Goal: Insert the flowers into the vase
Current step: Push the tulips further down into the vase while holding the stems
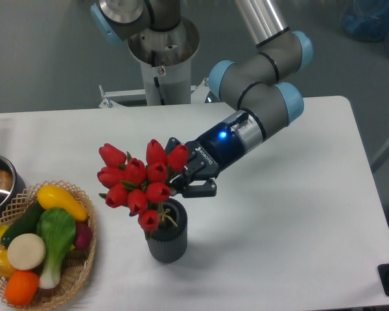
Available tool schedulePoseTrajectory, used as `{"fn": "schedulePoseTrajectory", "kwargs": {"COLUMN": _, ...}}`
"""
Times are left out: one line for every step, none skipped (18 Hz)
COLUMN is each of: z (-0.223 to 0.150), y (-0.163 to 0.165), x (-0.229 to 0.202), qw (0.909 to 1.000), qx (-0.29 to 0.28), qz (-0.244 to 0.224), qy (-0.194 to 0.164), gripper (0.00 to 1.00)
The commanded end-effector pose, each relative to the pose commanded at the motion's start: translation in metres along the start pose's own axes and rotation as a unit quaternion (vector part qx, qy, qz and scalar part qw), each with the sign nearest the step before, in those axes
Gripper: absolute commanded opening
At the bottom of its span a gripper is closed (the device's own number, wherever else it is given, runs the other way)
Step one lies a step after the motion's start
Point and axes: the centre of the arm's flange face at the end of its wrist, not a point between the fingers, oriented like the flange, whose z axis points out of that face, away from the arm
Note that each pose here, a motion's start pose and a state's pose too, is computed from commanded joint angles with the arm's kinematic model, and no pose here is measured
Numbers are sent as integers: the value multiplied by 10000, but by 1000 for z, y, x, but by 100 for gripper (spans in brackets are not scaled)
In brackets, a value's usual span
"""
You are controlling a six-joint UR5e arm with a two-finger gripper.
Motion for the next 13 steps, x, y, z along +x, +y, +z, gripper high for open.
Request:
{"fn": "schedulePoseTrajectory", "kwargs": {"z": -1, "y": 6, "x": 3, "qw": 10000, "qx": 0, "qz": 23, "qy": -6, "gripper": 19}}
{"fn": "schedulePoseTrajectory", "kwargs": {"z": -2, "y": 8, "x": 3, "qw": 10000, "qx": 7, "qz": 53, "qy": -20, "gripper": 19}}
{"fn": "schedulePoseTrajectory", "kwargs": {"z": -3, "y": 9, "x": 4, "qw": 10000, "qx": 6, "qz": 53, "qy": -27, "gripper": 19}}
{"fn": "schedulePoseTrajectory", "kwargs": {"z": -3, "y": 11, "x": 4, "qw": 10000, "qx": 6, "qz": 38, "qy": -27, "gripper": 19}}
{"fn": "schedulePoseTrajectory", "kwargs": {"z": -3, "y": 11, "x": 4, "qw": 10000, "qx": 6, "qz": 46, "qy": -27, "gripper": 19}}
{"fn": "schedulePoseTrajectory", "kwargs": {"z": -3, "y": 13, "x": 4, "qw": 10000, "qx": -1, "qz": 53, "qy": -28, "gripper": 19}}
{"fn": "schedulePoseTrajectory", "kwargs": {"z": -4, "y": 15, "x": 5, "qw": 10000, "qx": -2, "qz": 61, "qy": -35, "gripper": 19}}
{"fn": "schedulePoseTrajectory", "kwargs": {"z": -4, "y": 17, "x": 6, "qw": 10000, "qx": -2, "qz": 61, "qy": -35, "gripper": 19}}
{"fn": "schedulePoseTrajectory", "kwargs": {"z": -4, "y": 18, "x": 5, "qw": 10000, "qx": -2, "qz": 68, "qy": -35, "gripper": 19}}
{"fn": "schedulePoseTrajectory", "kwargs": {"z": -4, "y": 21, "x": 5, "qw": 10000, "qx": -2, "qz": 53, "qy": -34, "gripper": 19}}
{"fn": "schedulePoseTrajectory", "kwargs": {"z": -4, "y": 24, "x": 4, "qw": 10000, "qx": -2, "qz": 23, "qy": -34, "gripper": 19}}
{"fn": "schedulePoseTrajectory", "kwargs": {"z": -4, "y": 29, "x": 3, "qw": 10000, "qx": -2, "qz": -8, "qy": -33, "gripper": 19}}
{"fn": "schedulePoseTrajectory", "kwargs": {"z": -4, "y": 34, "x": 2, "qw": 10000, "qx": -2, "qz": 22, "qy": -32, "gripper": 19}}
